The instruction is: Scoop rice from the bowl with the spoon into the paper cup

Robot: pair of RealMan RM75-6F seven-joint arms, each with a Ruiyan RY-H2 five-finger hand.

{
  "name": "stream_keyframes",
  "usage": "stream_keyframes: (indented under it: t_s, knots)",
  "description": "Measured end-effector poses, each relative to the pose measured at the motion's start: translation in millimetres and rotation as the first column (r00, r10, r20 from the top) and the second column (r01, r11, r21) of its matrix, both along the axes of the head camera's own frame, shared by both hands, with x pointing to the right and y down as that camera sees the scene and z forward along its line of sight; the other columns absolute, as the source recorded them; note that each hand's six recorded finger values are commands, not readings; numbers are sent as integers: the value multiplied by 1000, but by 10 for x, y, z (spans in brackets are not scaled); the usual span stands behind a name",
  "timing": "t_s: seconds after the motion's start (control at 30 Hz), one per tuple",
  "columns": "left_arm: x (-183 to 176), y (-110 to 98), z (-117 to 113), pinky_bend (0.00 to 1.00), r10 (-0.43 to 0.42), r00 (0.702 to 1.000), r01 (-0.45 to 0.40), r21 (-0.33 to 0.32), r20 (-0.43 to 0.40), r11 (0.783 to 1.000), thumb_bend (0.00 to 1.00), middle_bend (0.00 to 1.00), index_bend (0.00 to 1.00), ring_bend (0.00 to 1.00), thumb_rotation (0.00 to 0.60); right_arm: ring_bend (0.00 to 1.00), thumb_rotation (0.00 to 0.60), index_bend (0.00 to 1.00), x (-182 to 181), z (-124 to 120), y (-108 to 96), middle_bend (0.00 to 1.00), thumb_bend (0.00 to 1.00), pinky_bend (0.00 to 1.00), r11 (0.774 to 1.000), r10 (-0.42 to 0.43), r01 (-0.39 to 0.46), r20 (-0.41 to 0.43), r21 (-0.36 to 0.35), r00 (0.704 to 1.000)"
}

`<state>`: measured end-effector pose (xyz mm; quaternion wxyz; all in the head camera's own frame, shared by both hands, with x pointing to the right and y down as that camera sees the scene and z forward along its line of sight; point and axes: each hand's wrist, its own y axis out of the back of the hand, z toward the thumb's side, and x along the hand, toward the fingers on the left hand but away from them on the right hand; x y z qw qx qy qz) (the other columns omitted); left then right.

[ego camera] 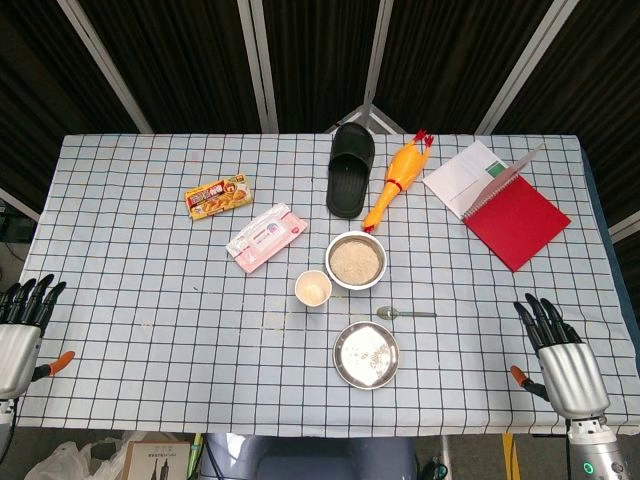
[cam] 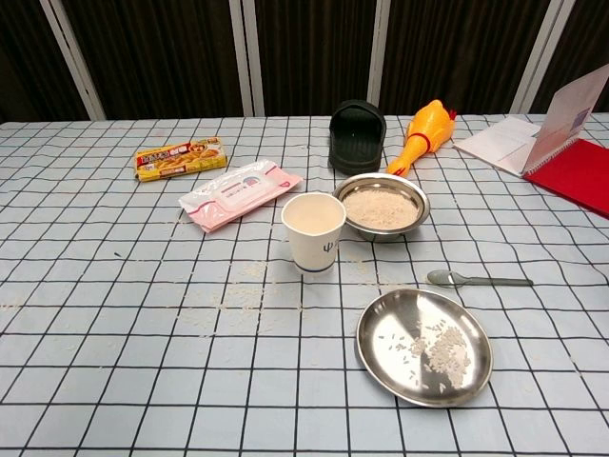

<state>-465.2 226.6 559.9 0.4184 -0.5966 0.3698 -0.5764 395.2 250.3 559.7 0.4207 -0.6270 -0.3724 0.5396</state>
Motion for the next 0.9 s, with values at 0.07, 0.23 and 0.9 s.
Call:
stream_keyframes:
  t_s: [0.07, 0.23, 0.9]
  knots:
    - [-1, -1, -2, 0, 0, 1000, 0, -1, -2, 1000, 0, 0, 0, 0, 600, 38, 600, 0, -1, 8, 2, 40, 236, 320, 1000, 1, -1, -3, -3, 1000]
    - [11, 4, -10, 0, 4, 1000, -4, 0, -5, 1000, 0, 0, 0, 0, 600, 38, 600, 0, 8, 10, 9, 40, 236, 314, 1000, 7, -7, -8, -5, 1000]
    - [25, -2, 4, 0, 7, 1000, -7, 1, -3, 1000, 0, 0, 0, 0, 600, 952, 600, 297, -456, 355, -470, 876, 297, 1000, 999, -21, 22, 44, -27, 999]
